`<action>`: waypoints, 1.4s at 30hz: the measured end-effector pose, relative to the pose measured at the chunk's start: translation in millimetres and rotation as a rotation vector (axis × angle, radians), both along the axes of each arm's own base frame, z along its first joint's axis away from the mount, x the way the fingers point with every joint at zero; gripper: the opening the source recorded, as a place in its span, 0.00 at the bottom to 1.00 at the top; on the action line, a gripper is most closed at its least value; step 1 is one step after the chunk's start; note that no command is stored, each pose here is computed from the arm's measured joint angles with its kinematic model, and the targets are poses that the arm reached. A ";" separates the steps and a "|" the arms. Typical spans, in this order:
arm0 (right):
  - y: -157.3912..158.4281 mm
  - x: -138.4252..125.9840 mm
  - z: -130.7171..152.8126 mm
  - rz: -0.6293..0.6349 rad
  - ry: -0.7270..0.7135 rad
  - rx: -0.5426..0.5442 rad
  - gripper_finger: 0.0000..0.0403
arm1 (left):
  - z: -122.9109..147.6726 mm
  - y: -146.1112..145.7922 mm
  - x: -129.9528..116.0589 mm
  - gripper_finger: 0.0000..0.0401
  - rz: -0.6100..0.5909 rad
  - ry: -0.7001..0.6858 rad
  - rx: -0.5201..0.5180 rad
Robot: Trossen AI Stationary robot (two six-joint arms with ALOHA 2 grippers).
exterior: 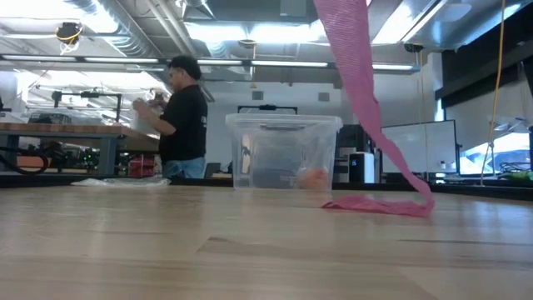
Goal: Roll bandage
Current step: Roll the pink bandage
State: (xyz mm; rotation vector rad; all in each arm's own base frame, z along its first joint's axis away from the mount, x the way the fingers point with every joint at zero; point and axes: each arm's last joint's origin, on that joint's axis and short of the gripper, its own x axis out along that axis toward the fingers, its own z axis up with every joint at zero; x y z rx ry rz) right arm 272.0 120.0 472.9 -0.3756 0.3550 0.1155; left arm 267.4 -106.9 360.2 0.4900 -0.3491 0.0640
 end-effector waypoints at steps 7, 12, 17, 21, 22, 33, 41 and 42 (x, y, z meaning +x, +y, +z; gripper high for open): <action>2.5 7.2 -3.6 -0.045 -0.005 0.023 0.04 | -2.7 1.1 1.4 0.33 0.025 0.030 0.021; 4.2 11.6 -6.0 -0.062 -0.008 0.021 0.04 | -4.7 0.8 1.9 0.24 0.025 0.051 0.030; 4.6 11.4 -7.4 -0.047 0.007 0.019 0.07 | -5.4 0.9 2.1 0.06 0.030 0.058 0.032; 4.1 10.8 -4.2 -0.061 -0.008 0.018 0.15 | -4.0 1.5 1.8 0.03 0.036 0.046 0.024; 3.4 9.4 -2.4 -0.060 -0.004 0.011 0.18 | -3.9 1.6 1.7 0.03 0.037 0.045 0.023; -3.1 -58.5 8.7 -0.186 0.260 -0.023 0.45 | 7.6 -9.3 -15.5 0.02 -0.009 0.007 -0.005; -2.3 -62.8 -56.7 -0.208 0.357 -0.046 0.44 | 16.9 -19.6 -29.3 0.03 -0.066 -0.046 -0.030; -1.4 -61.6 -69.1 -0.191 0.356 -0.056 0.43 | 18.0 -20.0 -30.4 0.03 -0.069 -0.055 -0.031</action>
